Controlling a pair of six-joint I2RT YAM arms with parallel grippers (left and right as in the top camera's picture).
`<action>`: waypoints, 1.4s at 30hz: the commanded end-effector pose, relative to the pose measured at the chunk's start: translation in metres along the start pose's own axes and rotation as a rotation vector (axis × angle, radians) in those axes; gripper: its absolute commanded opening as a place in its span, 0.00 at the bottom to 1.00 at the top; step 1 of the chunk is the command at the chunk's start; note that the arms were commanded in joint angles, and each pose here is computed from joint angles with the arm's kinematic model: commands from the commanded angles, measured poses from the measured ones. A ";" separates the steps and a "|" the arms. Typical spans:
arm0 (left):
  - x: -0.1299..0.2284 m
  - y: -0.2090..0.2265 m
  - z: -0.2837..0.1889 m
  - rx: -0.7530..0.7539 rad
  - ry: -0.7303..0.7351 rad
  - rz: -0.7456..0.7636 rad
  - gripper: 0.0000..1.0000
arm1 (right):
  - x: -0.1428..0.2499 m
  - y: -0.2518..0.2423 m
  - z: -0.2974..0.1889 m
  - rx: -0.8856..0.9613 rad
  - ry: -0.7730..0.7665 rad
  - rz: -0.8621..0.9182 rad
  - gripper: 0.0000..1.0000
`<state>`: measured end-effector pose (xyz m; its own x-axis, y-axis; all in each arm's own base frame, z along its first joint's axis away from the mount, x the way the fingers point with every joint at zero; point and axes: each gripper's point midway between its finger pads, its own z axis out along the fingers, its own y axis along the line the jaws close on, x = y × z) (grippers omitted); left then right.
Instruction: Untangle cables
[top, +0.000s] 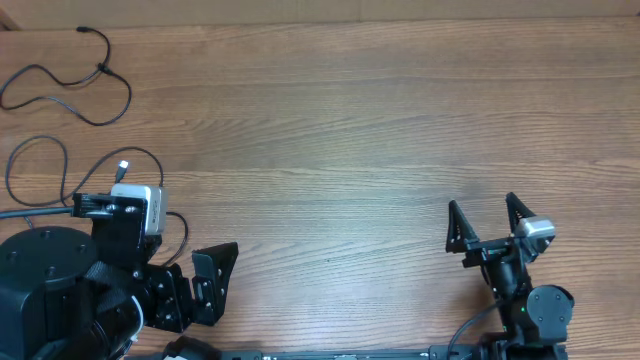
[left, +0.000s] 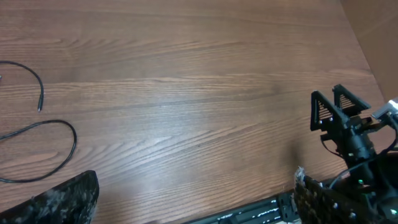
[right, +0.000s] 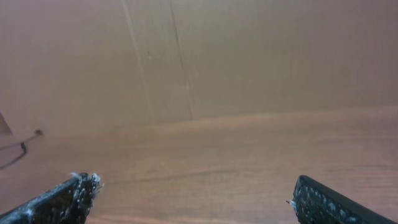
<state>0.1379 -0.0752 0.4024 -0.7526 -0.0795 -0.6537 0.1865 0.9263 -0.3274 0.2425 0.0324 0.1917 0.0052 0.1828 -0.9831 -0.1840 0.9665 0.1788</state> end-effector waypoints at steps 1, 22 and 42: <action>0.000 0.001 0.000 -0.005 -0.003 -0.002 1.00 | 0.007 -0.007 0.001 0.032 -0.002 0.022 1.00; -0.001 0.001 0.000 -0.005 -0.003 -0.002 1.00 | 0.019 -0.016 0.000 0.073 0.052 -0.148 1.00; 0.000 0.001 0.000 -0.005 -0.003 -0.002 1.00 | 0.017 -0.022 -0.001 0.108 0.049 -0.170 1.00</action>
<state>0.1379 -0.0752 0.4024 -0.7526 -0.0795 -0.6537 0.1865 0.9263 -0.3274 0.2457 0.0157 0.1715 -0.0291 0.0163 -0.9994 -0.0900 0.9958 0.0188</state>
